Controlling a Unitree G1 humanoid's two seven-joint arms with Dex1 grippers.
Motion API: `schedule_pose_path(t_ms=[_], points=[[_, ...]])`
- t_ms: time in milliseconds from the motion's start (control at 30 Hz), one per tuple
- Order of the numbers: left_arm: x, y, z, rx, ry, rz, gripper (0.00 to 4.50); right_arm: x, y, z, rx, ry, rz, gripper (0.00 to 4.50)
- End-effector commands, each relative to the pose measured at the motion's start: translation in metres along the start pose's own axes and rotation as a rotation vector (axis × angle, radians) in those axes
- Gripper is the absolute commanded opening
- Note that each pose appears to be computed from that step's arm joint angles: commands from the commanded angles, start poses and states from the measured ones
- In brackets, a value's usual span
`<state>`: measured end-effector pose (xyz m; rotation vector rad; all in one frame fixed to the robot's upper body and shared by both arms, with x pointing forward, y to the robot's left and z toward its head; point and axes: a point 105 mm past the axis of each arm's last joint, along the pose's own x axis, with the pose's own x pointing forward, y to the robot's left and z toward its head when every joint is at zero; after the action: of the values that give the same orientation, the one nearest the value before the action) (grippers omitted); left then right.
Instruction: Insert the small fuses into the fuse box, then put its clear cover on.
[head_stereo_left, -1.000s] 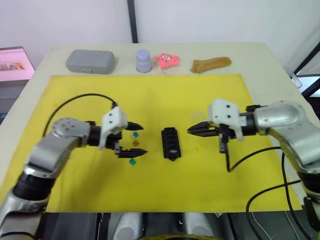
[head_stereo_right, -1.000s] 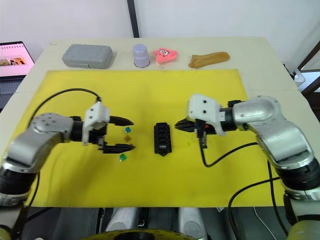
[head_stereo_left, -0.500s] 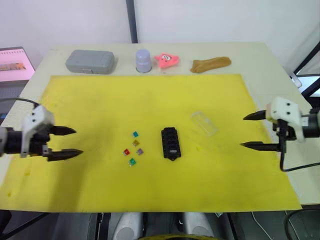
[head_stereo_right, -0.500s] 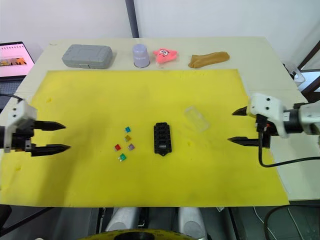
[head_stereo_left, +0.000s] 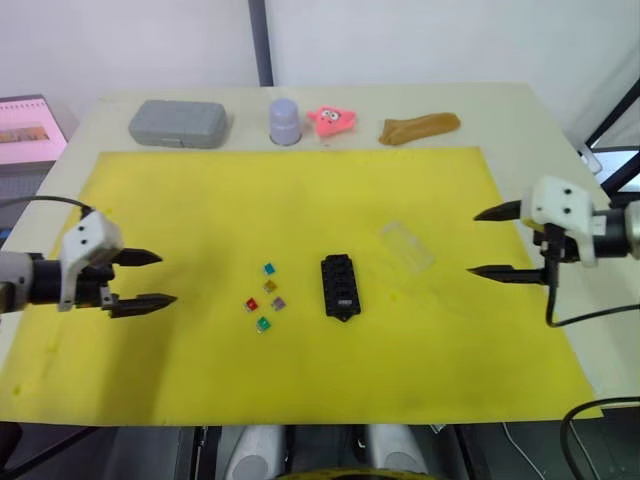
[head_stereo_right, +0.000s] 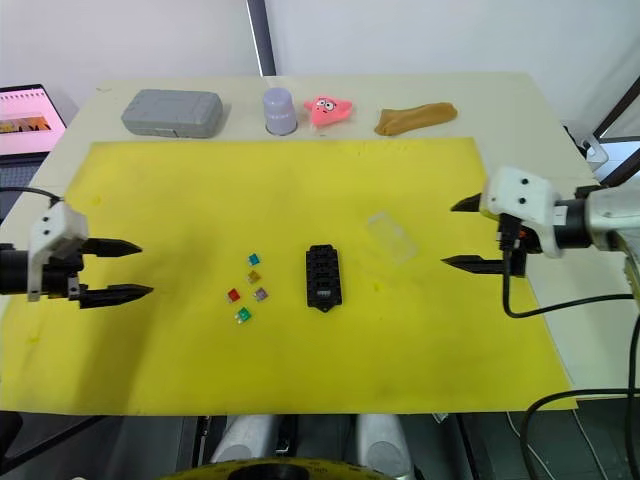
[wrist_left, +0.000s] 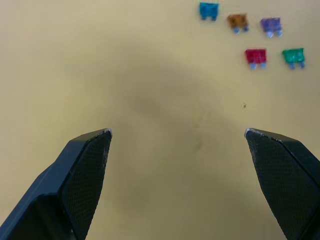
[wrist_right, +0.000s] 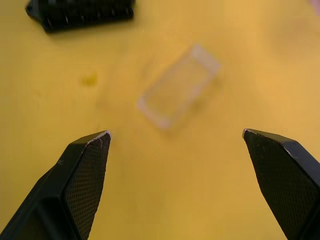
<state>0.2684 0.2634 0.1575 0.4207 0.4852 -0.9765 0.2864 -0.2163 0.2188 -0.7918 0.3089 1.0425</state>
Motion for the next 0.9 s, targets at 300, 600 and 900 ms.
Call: schedule_pose_path(t_ms=[300,600,900], points=[[0.062,-0.012,0.03,-0.429,-0.171,-0.279,4.5,0.055,0.038,0.081,-0.115,-0.256,0.208,4.46],[0.088,0.0,0.03,-0.719,-0.169,-0.348,4.5,0.068,0.053,0.098,-0.127,-0.304,0.24,4.46],[0.091,-0.01,0.035,-0.725,-0.158,-0.432,4.5,0.067,0.056,0.095,-0.119,-0.292,0.227,4.46]])
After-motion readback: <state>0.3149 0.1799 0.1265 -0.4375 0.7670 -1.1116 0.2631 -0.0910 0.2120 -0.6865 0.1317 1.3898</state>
